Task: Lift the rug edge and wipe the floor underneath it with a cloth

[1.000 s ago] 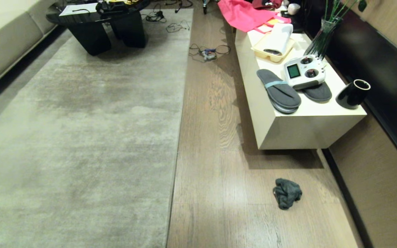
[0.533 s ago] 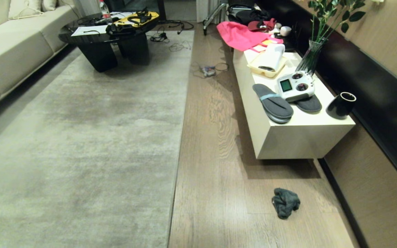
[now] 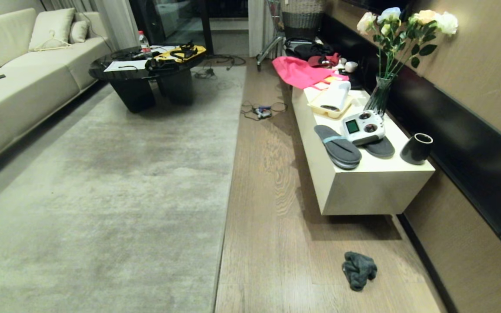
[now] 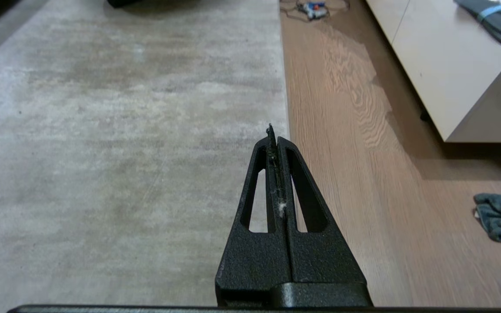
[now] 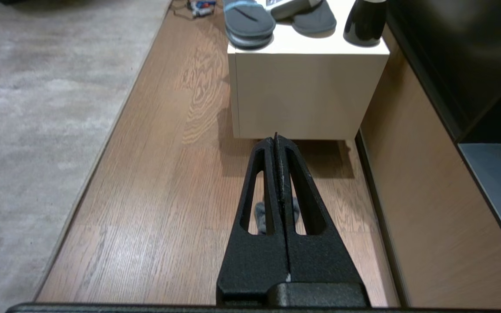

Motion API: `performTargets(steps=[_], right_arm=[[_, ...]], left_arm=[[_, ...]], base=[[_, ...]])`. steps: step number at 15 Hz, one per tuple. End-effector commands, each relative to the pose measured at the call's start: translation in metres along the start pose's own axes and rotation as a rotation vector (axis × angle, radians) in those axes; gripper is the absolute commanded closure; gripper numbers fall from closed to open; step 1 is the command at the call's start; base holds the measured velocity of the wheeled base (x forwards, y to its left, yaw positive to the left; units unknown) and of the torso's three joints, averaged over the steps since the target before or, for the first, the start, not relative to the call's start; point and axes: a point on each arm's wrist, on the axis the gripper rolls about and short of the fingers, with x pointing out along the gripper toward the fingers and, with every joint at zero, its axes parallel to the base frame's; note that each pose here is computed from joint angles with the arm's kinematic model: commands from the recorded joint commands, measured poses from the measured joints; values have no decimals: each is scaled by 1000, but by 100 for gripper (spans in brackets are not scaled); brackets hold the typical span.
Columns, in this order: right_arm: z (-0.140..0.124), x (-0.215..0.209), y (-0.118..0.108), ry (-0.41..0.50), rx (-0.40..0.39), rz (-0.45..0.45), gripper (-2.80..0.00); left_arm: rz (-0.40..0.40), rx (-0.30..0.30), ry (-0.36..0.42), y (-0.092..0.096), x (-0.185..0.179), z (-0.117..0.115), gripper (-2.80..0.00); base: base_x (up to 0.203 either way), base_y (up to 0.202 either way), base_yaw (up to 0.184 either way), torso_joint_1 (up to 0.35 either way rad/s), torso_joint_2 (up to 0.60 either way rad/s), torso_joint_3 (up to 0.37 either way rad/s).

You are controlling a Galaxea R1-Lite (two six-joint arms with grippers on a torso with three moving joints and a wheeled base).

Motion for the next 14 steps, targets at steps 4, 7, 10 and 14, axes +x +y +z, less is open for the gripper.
performTargets(steps=[4,7,10,14], right_arm=[[0,0,0,1,0,1,0],[0,0,0,1,0,1,0],[0,0,0,1,0,1,0],[0,0,0,1,0,1,0]], left_arm=[[0,0,0,0,0,0,0],[0,0,0,0,0,0,0],[2,0,0,0,0,0,0],[0,1,0,0,0,0,0]], base=[[0,0,0,4,2,193],[0,0,0,0,0,0],[0,0,0,0,0,0],[0,0,0,1,-1,48]])
